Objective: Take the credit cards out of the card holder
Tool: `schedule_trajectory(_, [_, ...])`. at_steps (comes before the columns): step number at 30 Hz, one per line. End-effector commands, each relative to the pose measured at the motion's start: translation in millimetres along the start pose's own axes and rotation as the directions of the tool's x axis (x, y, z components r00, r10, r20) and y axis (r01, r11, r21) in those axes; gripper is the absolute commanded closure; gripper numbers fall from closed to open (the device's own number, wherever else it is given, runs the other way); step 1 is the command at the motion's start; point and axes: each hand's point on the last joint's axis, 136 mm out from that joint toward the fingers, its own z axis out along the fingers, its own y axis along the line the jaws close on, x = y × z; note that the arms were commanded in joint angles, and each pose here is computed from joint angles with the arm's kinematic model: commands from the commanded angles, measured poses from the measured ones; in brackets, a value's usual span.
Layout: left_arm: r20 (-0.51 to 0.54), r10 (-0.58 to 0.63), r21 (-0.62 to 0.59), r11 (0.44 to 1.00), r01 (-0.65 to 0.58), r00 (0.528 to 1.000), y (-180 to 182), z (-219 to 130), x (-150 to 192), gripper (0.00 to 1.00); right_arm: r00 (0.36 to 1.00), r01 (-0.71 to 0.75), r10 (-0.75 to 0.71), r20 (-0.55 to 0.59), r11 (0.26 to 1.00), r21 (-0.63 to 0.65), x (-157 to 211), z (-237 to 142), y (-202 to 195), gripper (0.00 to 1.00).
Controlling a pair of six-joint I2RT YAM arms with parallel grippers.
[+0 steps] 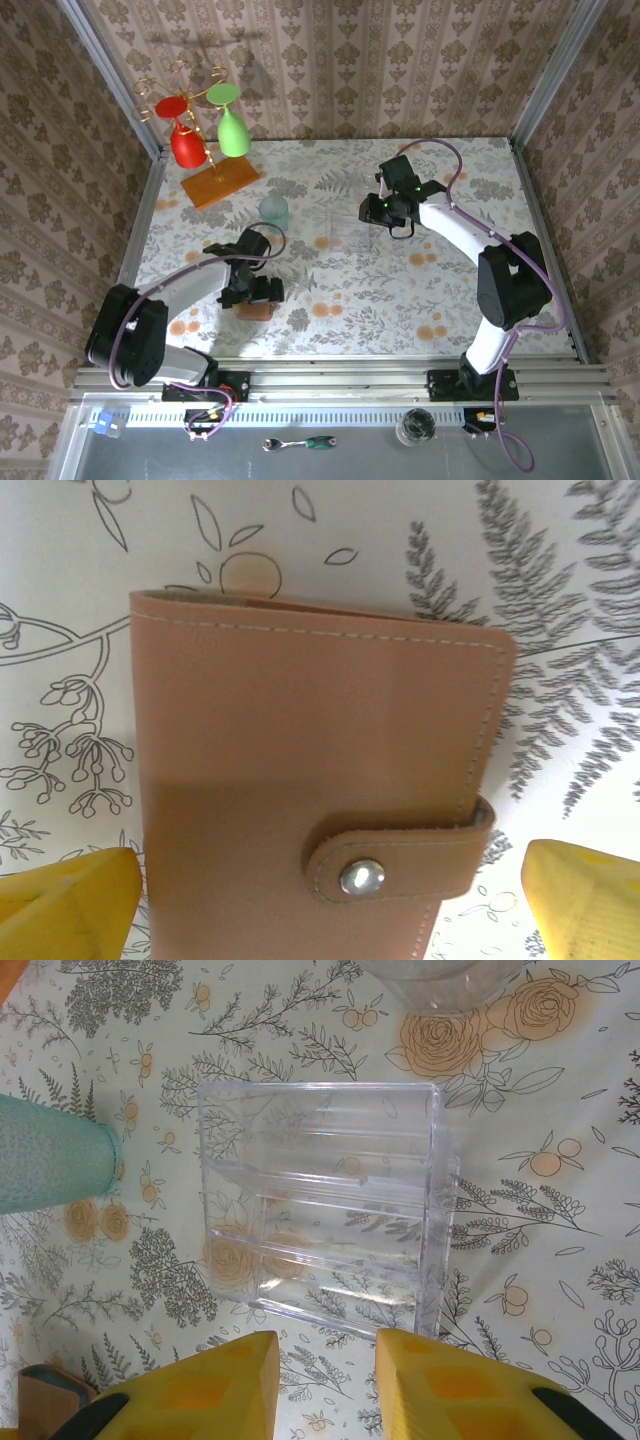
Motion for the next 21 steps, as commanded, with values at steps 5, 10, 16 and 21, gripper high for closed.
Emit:
schedule_trajectory(5, [-0.045,0.037,-0.078,0.996,-0.041,0.998,2,2,3,0.08,1.000,-0.009,0.010,0.017,1.000,-0.011,0,-9,-5,0.68])
schedule_trajectory(10, [-0.045,0.059,-0.079,0.995,-0.062,0.997,-3,0,2,0.19,1.000,-0.015,0.015,0.013,1.000,-0.011,1,-8,-7,0.69])
schedule_trajectory(16, [-0.022,0.086,-0.058,0.995,-0.087,0.996,-20,-9,-7,0.22,1.000,-0.021,0.022,0.018,1.000,-0.012,1,-10,-10,0.68])
schedule_trajectory(21, [-0.003,0.109,-0.022,0.994,-0.109,0.994,-46,-16,-17,0.22,0.999,-0.033,0.033,0.030,0.999,-0.013,1,-14,-18,0.69])
